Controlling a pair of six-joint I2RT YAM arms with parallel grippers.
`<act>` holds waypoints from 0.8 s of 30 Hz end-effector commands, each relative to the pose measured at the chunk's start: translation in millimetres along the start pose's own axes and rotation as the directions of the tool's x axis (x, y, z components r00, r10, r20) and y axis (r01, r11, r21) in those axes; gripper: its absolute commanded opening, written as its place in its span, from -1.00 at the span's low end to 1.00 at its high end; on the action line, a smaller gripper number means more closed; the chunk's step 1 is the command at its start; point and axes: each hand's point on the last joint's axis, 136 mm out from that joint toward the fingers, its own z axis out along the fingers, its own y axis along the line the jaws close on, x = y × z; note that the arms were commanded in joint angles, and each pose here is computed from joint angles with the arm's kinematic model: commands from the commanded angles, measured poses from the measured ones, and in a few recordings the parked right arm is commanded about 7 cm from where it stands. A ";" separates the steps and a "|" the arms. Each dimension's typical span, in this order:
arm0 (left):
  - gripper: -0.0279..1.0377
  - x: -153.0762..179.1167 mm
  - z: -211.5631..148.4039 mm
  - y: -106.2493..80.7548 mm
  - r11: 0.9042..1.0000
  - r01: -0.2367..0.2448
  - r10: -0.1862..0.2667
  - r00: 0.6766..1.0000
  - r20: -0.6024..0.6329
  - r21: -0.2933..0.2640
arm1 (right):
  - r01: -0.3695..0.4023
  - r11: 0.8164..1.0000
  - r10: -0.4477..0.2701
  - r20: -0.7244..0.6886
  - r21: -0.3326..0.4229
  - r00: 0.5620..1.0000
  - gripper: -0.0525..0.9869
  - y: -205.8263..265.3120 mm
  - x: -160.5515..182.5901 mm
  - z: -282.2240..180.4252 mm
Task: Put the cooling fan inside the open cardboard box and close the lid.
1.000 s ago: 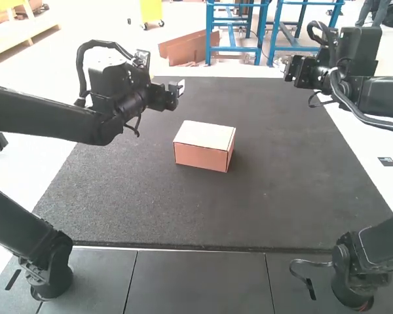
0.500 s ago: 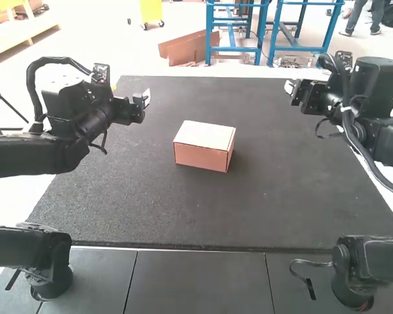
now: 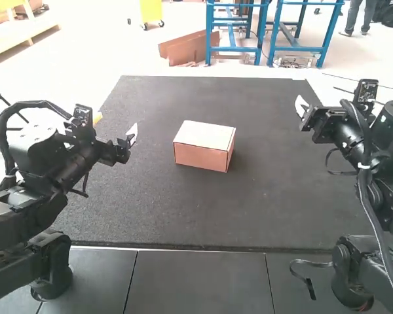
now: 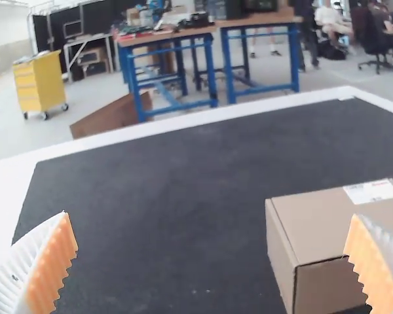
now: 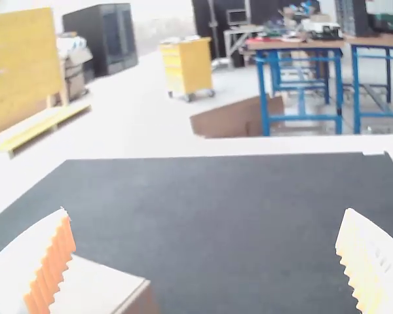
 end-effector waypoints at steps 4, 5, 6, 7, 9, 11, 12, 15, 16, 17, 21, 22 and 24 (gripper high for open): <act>0.86 9.2 -17.3 -1.7 1.000 -0.021 0.021 0.999 0.036 0.002 | 0.064 0.993 -0.071 0.073 0.098 0.995 0.86 -17.5 9.5 -18.0; 0.86 11.6 -20.1 -1.1 1.000 -0.020 0.020 0.999 0.041 -0.004 | 0.066 0.992 -0.075 0.087 0.104 0.993 0.86 -18.2 11.7 -21.7; 0.84 11.4 -22.9 0.1 1.000 -0.020 0.021 0.998 0.053 -0.010 | 0.075 0.992 -0.086 0.104 0.105 0.991 0.86 -18.0 12.6 -25.5; 0.84 14.1 -25.3 2.2 1.000 -0.022 0.023 0.999 0.045 -0.020 | 0.075 0.991 -0.088 0.119 0.107 0.989 0.86 -17.9 13.2 -29.2; 0.84 9.4 -30.1 6.6 0.999 -0.024 0.027 0.998 0.064 -0.038 | 0.077 0.991 -0.091 0.140 0.106 0.986 0.85 -17.5 18.7 -36.1; 0.84 5.8 -34.6 11.0 0.998 -0.027 0.032 0.996 0.082 -0.056 | 0.083 0.992 -0.099 0.184 0.094 0.978 0.84 -13.9 17.0 -43.7; 0.84 5.2 -36.3 13.0 0.998 -0.028 0.033 0.996 0.085 -0.064 | 0.083 0.992 -0.099 0.184 0.091 0.978 0.84 -13.8 20.3 -44.2; 0.86 11.0 -38.6 19.6 0.995 -0.040 0.046 0.997 0.062 -0.091 | 0.112 0.986 -0.128 0.133 0.126 0.983 0.85 -21.1 33.3 -40.9; 0.86 12.8 -38.6 21.7 0.994 -0.040 0.046 0.997 0.054 -0.099 | 0.133 0.982 -0.151 0.132 0.136 0.980 0.85 -22.0 32.9 -41.6; 0.86 18.2 -38.6 23.2 0.994 -0.042 0.045 0.998 0.032 -0.104 | 0.136 0.981 -0.153 0.121 0.140 0.981 0.85 -23.4 35.3 -41.4; 0.86 37.6 -39.5 29.5 0.978 -0.172 0.165 0.984 -0.063 -0.117 | 0.141 0.971 -0.150 0.034 0.193 0.988 0.85 -35.7 54.9 -41.1; 0.86 41.7 -39.6 29.4 0.973 -0.206 0.197 0.977 -0.083 -0.109 | 0.141 0.970 -0.146 0.010 0.196 0.989 0.85 -36.9 60.9 -41.1; 0.86 45.9 -40.0 29.5 0.971 -0.213 0.203 0.974 -0.100 -0.105 | 0.139 0.971 -0.137 -0.024 0.194 0.990 0.85 -37.5 69.5 -41.0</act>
